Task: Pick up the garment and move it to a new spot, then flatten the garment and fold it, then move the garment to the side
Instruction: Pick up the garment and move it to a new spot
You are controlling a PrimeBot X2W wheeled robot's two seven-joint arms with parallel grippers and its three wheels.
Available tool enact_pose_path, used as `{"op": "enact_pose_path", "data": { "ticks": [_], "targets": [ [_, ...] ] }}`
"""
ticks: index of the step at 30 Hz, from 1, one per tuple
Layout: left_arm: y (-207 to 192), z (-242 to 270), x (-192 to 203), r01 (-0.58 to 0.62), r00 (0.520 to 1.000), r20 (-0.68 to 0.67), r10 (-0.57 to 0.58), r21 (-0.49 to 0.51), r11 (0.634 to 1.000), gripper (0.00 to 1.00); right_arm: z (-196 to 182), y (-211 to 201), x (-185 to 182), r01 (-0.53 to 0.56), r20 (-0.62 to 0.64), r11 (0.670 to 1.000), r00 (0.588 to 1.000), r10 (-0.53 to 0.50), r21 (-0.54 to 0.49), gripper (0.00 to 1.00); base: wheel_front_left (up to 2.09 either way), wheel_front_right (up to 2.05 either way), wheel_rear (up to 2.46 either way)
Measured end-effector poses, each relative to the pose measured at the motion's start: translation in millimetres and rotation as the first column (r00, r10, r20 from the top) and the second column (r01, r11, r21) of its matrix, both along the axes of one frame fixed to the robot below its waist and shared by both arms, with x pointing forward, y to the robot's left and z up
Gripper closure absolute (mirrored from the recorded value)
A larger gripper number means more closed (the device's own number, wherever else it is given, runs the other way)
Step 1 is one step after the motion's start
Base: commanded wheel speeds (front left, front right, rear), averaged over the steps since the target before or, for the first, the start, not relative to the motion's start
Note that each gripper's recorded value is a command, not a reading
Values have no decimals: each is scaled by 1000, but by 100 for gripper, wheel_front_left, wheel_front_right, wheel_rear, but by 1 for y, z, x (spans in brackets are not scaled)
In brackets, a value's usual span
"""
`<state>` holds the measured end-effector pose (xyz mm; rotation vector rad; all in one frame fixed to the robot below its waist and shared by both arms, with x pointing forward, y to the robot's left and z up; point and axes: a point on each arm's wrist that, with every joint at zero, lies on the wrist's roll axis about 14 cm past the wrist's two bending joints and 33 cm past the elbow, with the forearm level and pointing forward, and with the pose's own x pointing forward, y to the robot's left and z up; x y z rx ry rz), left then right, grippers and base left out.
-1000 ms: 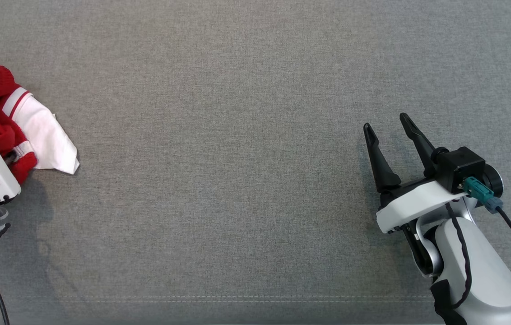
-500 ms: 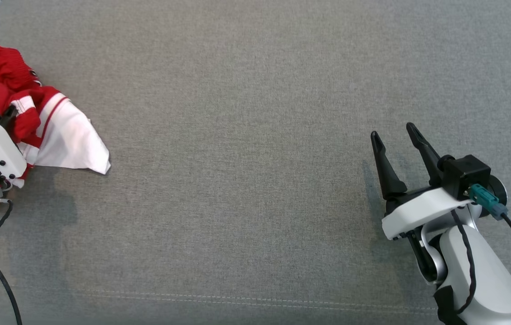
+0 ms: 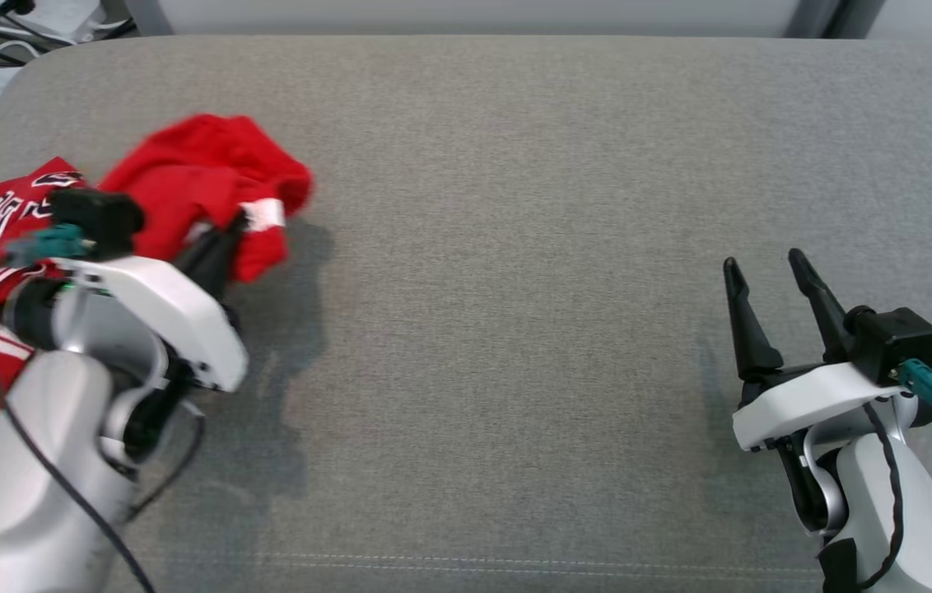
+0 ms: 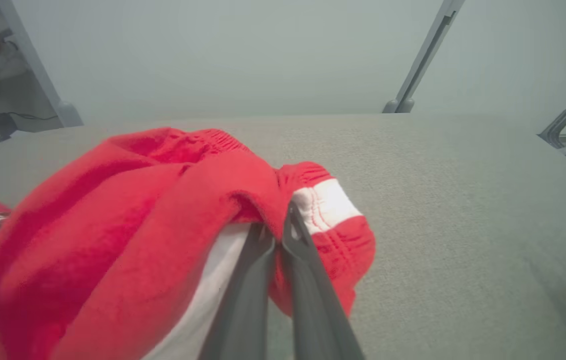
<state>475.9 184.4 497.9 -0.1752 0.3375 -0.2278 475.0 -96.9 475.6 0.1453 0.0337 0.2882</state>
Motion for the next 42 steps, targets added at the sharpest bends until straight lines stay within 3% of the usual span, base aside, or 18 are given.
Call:
{"op": "enact_pose_path", "data": {
  "ticks": [6,11,17,23,28,29,30,31,38,42],
  "targets": [
    [-91,-6,-1,183,983,-10,-185,-95,978,100,7,-34,-3,88,20,996,996,-87,-9,0,0,0,0],
    [-164,-6,6,332,942,-1,-337,-155,930,100,10,-72,-10,180,28,983,984,-179,-35,0,0,0,0],
    [-236,5,29,435,900,67,-431,-186,881,100,15,-117,-24,286,41,956,958,-284,-71,0,0,0,0],
    [-302,-40,11,558,817,-36,-575,-203,805,100,8,-159,-48,392,12,915,919,-393,-98,0,0,0,0],
    [-334,-81,-17,640,729,-124,-673,-225,734,100,-10,-175,-57,436,-37,892,896,-443,-118,0,0,0,0],
    [-336,-88,-20,646,720,-138,-680,-226,729,65,-14,-176,-57,437,-48,891,894,-445,-121,0,0,0,0],
    [-336,-91,-23,653,712,-144,-687,-223,723,65,-17,-175,-57,436,-57,891,894,-445,-121,0,0,0,0],
    [-336,-93,-26,661,705,-148,-694,-216,718,0,-19,-174,-56,434,-61,893,895,-443,-120,0,0,0,0],
    [-329,-70,-37,701,691,-71,-719,-175,691,0,-14,-150,-37,378,-44,922,923,-382,-85,0,0,0,0],
    [-305,-50,-31,680,727,-2,-687,-143,719,0,-7,-137,-25,342,-22,937,939,-344,-68,0,0,0,0]
  ]
}}
